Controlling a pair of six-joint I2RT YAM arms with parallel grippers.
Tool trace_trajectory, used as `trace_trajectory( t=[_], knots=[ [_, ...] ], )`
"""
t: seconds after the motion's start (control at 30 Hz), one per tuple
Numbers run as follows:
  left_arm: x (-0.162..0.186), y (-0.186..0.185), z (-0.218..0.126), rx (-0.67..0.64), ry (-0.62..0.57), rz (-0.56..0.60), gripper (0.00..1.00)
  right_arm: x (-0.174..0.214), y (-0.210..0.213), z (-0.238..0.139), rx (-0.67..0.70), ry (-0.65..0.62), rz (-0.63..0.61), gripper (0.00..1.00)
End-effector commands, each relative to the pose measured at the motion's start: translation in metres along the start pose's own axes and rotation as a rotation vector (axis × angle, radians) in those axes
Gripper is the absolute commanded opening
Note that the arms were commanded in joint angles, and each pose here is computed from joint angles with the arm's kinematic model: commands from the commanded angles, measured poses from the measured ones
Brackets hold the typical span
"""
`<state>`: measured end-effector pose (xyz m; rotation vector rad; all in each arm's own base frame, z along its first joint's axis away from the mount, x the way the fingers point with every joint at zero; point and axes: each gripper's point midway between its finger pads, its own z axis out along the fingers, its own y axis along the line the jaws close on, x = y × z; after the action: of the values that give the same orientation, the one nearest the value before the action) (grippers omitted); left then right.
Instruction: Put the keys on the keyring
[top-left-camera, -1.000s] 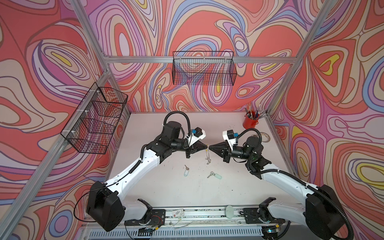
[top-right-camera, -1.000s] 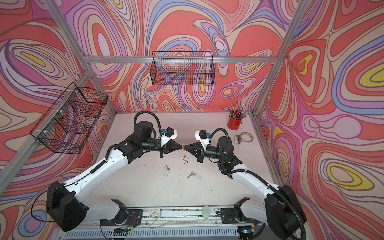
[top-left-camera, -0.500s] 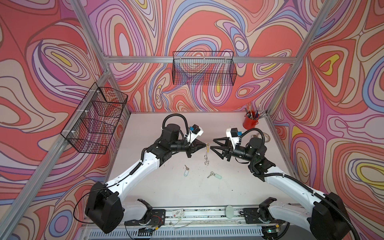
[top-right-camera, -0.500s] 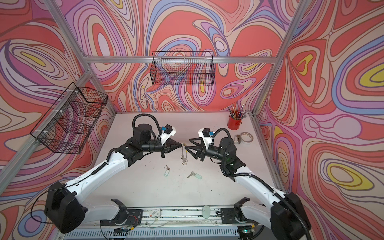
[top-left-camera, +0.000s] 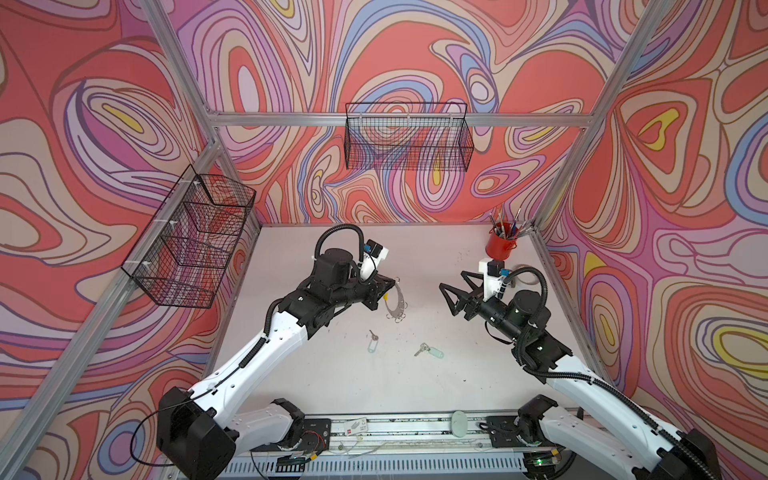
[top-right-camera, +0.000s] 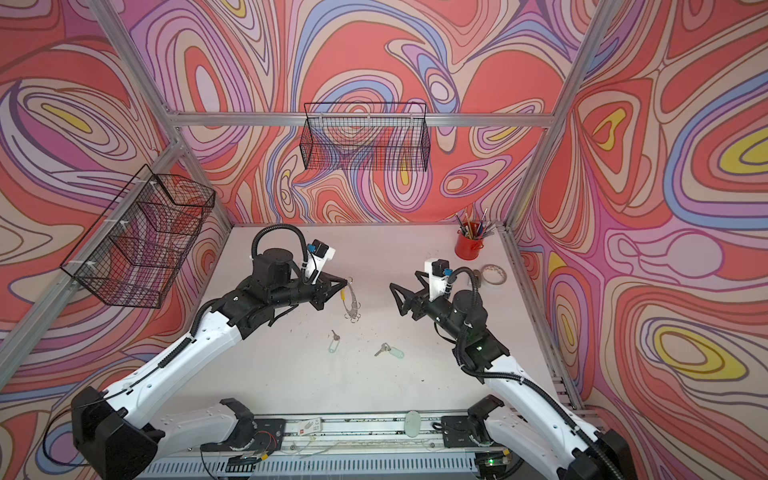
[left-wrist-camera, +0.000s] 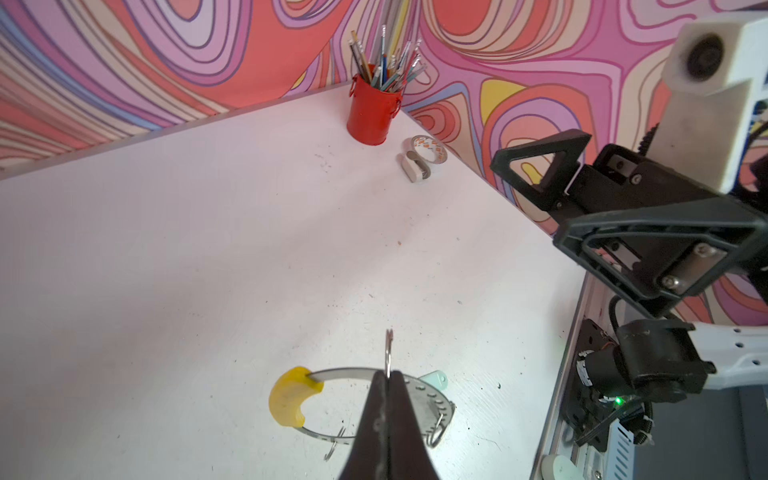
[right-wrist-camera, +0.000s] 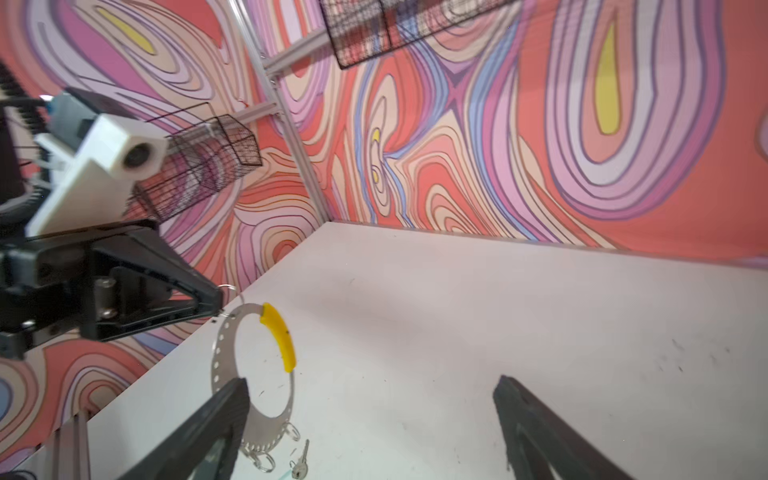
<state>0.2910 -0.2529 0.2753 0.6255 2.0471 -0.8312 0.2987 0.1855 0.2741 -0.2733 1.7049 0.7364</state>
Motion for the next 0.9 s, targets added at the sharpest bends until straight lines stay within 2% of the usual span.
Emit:
trace_trajectory(
  t=[0.0,0.13,0.43,0.87],
  knots=[
    [0.003,0.016,-0.006,-0.113,0.05,-0.099,0.0,0.019,-0.025,0.005,0.147,0.115,0.087,0.98],
    [0.013,0.02,-0.003,-0.133,0.096,-0.156,0.0,0.04,-0.035,-0.004,0.189,0.137,0.126,0.98],
    [0.026,0.036,0.01,-0.219,0.188,-0.278,0.0,0.09,-0.053,-0.006,0.268,0.288,0.19,0.97],
    [0.039,0.047,0.021,-0.268,0.264,-0.327,0.0,0.157,-0.044,-0.001,0.299,0.535,0.227,0.89]
  ],
)
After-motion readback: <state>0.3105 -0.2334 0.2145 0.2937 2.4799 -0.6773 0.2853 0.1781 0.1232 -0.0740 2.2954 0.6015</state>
